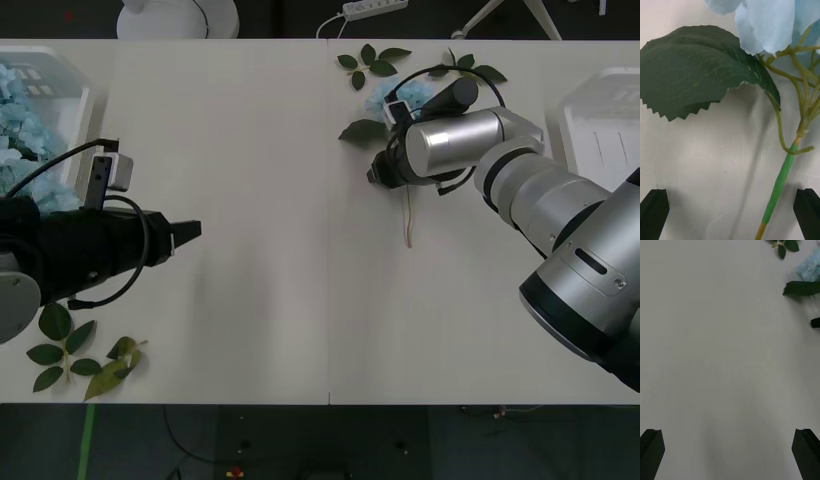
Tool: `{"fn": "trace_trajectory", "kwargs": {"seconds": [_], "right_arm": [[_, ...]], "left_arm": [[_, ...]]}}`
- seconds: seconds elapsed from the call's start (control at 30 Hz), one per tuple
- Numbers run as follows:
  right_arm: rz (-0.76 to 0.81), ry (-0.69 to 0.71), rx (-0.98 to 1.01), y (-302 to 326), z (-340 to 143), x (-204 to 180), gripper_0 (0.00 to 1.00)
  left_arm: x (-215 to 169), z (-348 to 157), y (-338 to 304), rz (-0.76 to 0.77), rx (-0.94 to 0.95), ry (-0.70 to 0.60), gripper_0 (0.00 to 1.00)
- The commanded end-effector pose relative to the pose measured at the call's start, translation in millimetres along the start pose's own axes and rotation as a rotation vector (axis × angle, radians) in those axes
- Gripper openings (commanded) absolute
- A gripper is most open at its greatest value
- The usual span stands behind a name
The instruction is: Place the red flowers into the right box and the blue flowers into the left box. If a person shows an open palm, hand one flower to the person first, then continue sorting.
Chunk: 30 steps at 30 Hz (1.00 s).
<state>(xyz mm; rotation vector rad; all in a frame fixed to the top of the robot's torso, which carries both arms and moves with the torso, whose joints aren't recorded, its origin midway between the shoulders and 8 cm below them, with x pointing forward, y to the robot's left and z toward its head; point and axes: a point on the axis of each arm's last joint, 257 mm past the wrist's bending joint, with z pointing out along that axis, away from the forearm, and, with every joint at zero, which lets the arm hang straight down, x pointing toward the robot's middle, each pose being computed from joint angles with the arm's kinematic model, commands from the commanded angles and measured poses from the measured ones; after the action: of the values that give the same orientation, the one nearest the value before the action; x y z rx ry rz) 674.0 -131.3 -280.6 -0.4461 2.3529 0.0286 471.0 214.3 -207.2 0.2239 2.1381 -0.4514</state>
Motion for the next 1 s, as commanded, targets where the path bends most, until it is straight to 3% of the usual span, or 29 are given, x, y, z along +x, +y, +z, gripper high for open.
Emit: {"fn": "trace_trajectory", "kwargs": {"seconds": [0.03,0.13,0.2,0.23,0.27,0.3,0.57,0.73,1.0], "right_arm": [[-0.042,-0.06,0.001,19.4,-11.2,-41.7,0.8],[-0.043,-0.055,0.008,16.4,-10.3,-39.0,0.57],[-0.048,-0.055,0.014,14.4,-10.0,-38.6,0.34],[-0.048,-0.054,0.014,15.1,-9.7,-38.1,0.28],[-0.052,-0.052,0.018,13.3,-9.5,-37.1,0.09],[-0.054,-0.052,0.022,11.7,-9.6,-37.1,0.0],[-0.07,-0.049,0.023,11.1,-9.3,-36.0,0.0],[-0.076,-0.082,-0.021,19.7,-19.1,-55.6,0.0],[-0.18,-0.131,-0.215,48.3,-91.0,-111.3,0.0]], "left_arm": [[-3.7,-1.4,-37.4,0.075,0.077,-0.051,1.0],[-8.4,-1.7,-59.9,0.079,0.146,-0.078,1.0],[-9.3,-4.3,-73.8,0.076,0.201,-0.084,1.0],[-10.5,-5.5,-78.1,0.081,0.217,-0.087,1.0],[-11.2,-8.3,-86.5,0.091,0.25,-0.093,1.0],[-12.9,-11.8,-95.2,0.106,0.283,-0.1,1.0],[-22.3,-31.9,-120.3,0.202,0.371,-0.184,1.0],[-30.0,-56.5,-120.9,0.23,0.422,-0.21,1.0],[-32.8,-84.3,-87.9,0.369,0.409,-0.138,1.0]]}}
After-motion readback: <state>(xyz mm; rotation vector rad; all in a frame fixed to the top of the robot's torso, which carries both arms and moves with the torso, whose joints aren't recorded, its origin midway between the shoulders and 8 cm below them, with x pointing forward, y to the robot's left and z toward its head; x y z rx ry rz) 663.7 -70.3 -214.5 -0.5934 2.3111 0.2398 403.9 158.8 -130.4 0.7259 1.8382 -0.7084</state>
